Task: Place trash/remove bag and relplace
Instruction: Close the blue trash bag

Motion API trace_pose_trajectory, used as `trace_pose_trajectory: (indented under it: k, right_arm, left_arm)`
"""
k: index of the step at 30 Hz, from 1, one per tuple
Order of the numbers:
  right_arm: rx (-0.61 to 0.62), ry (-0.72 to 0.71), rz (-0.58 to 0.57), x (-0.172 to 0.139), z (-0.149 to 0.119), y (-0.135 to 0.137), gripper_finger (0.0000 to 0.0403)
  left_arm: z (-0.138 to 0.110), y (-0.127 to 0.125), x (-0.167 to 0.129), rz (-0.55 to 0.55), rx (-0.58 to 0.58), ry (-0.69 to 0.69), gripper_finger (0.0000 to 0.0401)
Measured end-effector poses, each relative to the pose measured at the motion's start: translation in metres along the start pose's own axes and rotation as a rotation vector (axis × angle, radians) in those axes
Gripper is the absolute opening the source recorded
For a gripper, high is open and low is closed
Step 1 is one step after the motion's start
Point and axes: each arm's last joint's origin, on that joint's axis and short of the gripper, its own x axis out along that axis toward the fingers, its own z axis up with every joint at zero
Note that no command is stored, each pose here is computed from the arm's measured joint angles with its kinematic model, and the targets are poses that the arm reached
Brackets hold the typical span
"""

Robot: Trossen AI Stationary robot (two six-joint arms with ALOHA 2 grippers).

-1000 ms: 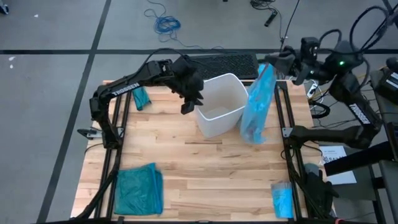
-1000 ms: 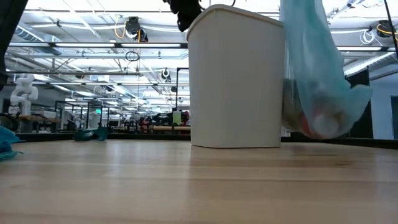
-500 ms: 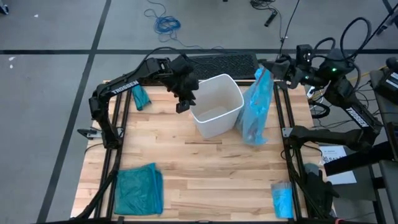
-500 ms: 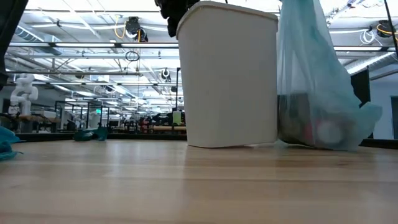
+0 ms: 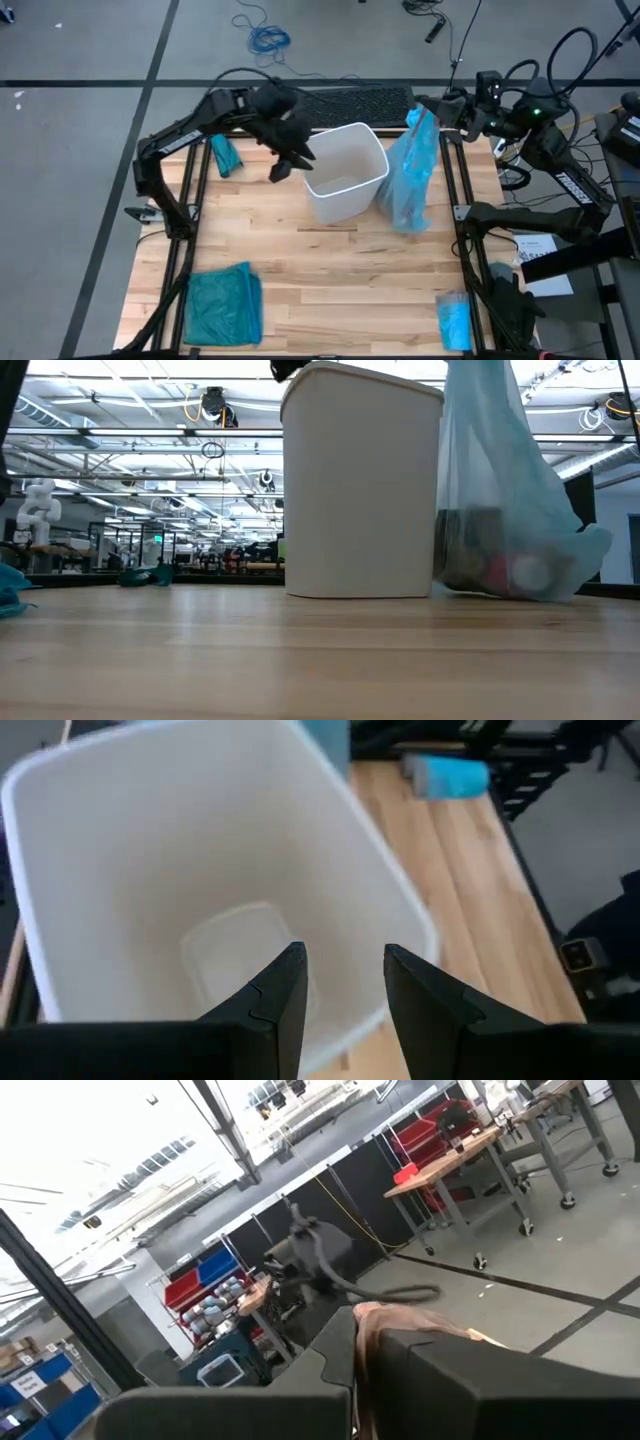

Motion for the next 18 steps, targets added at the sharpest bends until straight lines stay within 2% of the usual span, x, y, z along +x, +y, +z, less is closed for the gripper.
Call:
trace_pose_trajectory:
  k: [3, 5, 8, 10, 12, 18]
  right_arm:
    - [0.001, 0.003, -0.002, 0.001, 0.0, -0.001, 0.0]
    - [0.001, 0.003, -0.002, 0.001, 0.0, -0.001, 0.0]
    - [0.002, 0.003, -0.003, 0.001, 0.0, -0.001, 0.0]
    - [0.002, 0.003, -0.003, 0.001, 0.0, -0.001, 0.0]
    - [0.007, 0.003, -0.003, 0.001, 0.0, -0.001, 0.0]
    - [0.02, 0.002, -0.003, 0.001, 0.0, -0.001, 0.0]
  left_arm:
    - [0.001, -0.017, -0.002, -0.057, 0.038, 0.008, 0.0132]
    - [-0.002, -0.029, 0.004, -0.059, 0.13, 0.069, 0.0132]
    - [-0.004, -0.041, 0.017, 0.042, 0.369, 0.196, 0.0132]
    - [-0.003, -0.047, 0.023, 0.132, 0.481, 0.262, 0.0132]
    - [-0.003, -0.048, 0.031, 0.153, 0.527, 0.299, 0.0132]
    - [-0.004, -0.044, 0.041, 0.162, 0.566, 0.346, 0.0132]
